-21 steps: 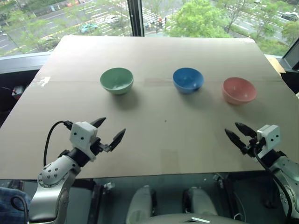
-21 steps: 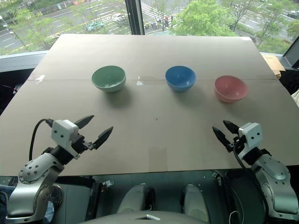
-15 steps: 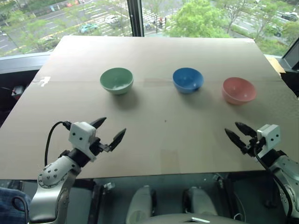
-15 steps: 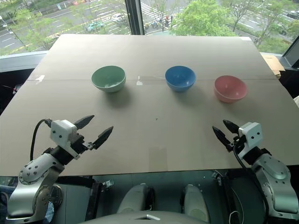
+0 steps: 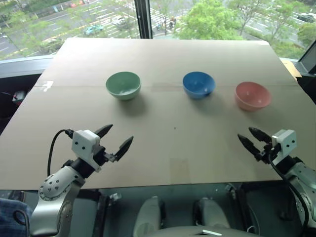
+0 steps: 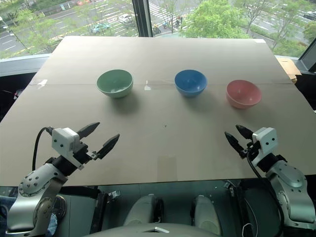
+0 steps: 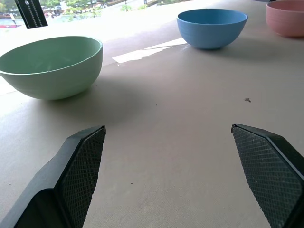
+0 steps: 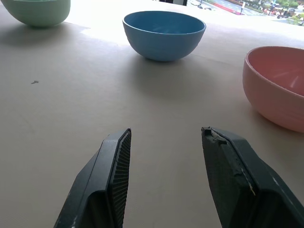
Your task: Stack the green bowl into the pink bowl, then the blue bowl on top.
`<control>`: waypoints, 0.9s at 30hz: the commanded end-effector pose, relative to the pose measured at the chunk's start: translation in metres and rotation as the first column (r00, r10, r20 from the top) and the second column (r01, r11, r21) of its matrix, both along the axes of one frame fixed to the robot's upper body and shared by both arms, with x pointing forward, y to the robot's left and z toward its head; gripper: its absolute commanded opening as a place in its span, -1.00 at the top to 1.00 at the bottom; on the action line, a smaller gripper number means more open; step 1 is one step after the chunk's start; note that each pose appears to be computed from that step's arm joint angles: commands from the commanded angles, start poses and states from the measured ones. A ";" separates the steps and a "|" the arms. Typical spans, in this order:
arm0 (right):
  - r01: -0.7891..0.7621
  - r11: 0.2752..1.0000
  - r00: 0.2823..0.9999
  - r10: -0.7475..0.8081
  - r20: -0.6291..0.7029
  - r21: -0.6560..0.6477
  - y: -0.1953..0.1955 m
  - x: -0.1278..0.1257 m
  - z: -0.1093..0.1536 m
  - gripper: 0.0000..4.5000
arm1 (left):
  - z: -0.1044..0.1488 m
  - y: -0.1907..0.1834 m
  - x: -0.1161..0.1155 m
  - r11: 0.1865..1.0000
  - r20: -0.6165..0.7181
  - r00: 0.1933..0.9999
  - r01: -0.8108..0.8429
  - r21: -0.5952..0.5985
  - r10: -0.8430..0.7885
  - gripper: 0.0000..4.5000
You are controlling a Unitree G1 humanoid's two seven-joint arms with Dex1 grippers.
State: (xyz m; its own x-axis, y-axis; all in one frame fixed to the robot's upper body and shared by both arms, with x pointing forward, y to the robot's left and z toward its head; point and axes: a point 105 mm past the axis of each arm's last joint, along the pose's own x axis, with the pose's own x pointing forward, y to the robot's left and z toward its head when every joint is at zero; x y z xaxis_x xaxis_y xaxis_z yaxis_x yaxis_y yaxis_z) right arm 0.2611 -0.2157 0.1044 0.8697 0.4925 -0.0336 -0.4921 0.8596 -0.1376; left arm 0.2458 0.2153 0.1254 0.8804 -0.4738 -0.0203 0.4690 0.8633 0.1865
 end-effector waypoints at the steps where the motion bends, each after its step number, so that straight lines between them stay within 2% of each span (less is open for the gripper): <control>1: -0.007 1.000 0.999 0.008 0.054 -0.029 -0.002 0.001 0.013 -0.10 | 0.010 -0.006 -0.001 0.999 0.049 0.998 0.033 0.004 -0.034 -1.00; 3: -0.007 0.998 0.998 0.010 0.055 -0.055 -0.002 0.002 0.013 -0.10 | 0.010 -0.008 -0.002 0.999 0.048 0.998 0.044 0.000 -0.044 -1.00; 6: 0.001 0.978 1.000 0.004 0.026 -0.207 -0.010 0.011 0.011 -0.10 | 0.015 -0.017 -0.001 0.995 0.052 0.994 0.097 -0.022 -0.096 -1.00; 12: -0.005 0.944 0.999 0.022 0.050 -0.329 -0.020 0.037 0.035 -0.10 | 0.027 -0.038 0.004 0.981 0.070 0.979 0.192 -0.030 -0.190 -1.00; 22: 0.042 0.825 0.999 -0.054 -0.005 -0.564 -0.058 0.090 0.051 -0.10 | 0.045 -0.065 0.000 0.938 0.082 0.936 0.345 -0.038 -0.341 -1.00; 27: -0.007 0.773 0.999 -0.018 -0.034 -0.635 -0.052 0.119 0.049 -0.10 | 0.056 -0.074 -0.001 0.909 0.093 0.907 0.415 -0.038 -0.410 -1.00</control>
